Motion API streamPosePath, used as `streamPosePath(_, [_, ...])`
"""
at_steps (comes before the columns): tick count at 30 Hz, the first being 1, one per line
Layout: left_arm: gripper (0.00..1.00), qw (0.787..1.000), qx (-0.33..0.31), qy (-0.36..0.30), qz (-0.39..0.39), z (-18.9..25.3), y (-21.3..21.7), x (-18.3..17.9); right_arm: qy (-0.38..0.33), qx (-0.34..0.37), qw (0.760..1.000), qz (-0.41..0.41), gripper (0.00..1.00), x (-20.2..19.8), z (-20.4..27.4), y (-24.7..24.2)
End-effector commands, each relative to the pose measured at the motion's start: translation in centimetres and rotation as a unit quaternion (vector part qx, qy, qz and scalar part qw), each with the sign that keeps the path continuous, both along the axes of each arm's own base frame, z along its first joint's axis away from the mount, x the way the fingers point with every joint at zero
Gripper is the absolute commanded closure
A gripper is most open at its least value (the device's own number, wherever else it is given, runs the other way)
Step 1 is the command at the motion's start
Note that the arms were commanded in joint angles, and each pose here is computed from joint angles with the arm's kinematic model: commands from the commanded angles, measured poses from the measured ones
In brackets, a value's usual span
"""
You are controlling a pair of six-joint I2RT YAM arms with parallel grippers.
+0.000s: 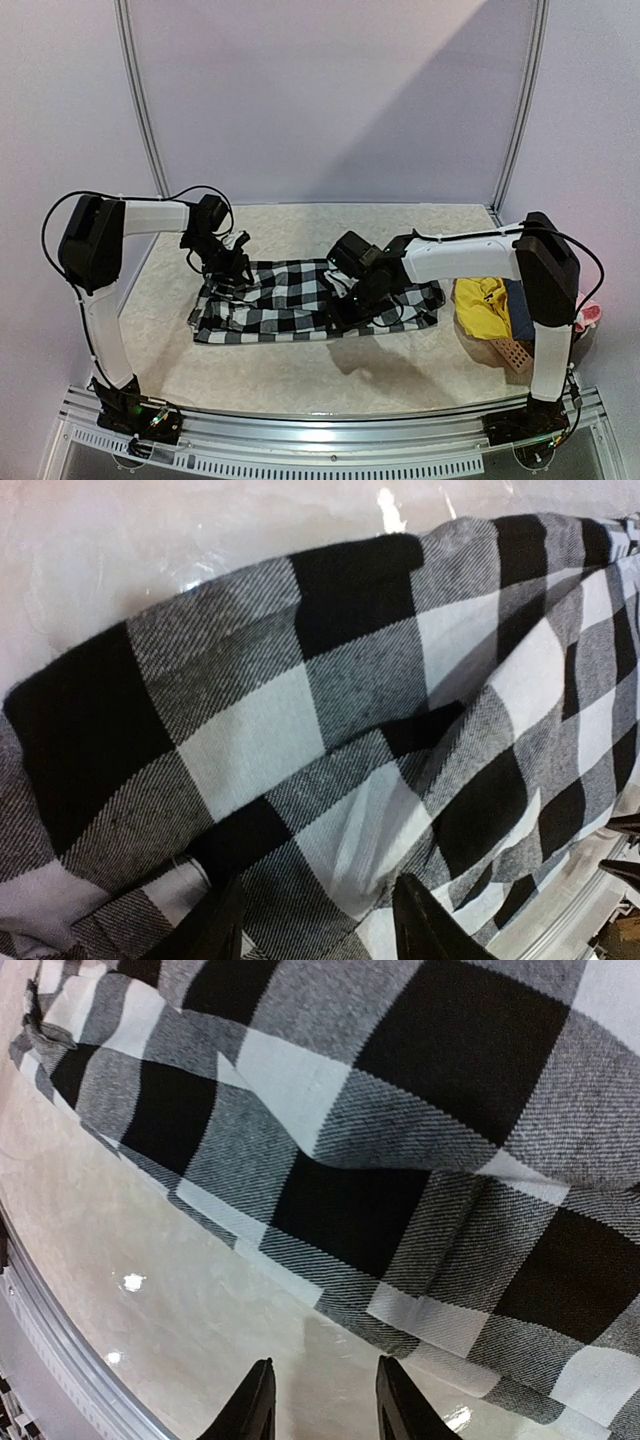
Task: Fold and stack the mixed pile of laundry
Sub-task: Rotate the rectangle-folded shirt at the center of the board.
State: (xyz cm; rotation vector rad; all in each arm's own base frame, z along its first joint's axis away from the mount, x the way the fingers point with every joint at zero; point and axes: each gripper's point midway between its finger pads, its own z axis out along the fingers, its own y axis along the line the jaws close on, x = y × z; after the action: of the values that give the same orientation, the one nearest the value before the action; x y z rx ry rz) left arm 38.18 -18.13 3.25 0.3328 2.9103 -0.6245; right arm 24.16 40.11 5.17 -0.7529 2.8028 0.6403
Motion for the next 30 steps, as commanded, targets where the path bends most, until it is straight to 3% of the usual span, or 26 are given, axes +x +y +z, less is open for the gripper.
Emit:
streamPosePath(1, [0.49, 1.000, 0.016, 0.018, 0.000, -1.8, 0.5, -1.0, 0.010, -0.042, 0.999, -0.005, 0.66, -0.2, -2.1, -1.5])
streamPosePath(17, [0.52, 0.998, 0.029, 0.045, 0.029, -2.7, 2.1, -3.0, 0.015, -0.070, 0.997, -0.027, 0.67, 3.7, -4.0, -3.6])
streamPosePath(30, [0.54, 0.995, 0.035, 0.072, 0.057, -3.0, 3.7, -7.0, 0.009, -0.057, 0.998, -0.023, 0.67, 7.4, -4.0, -2.6])
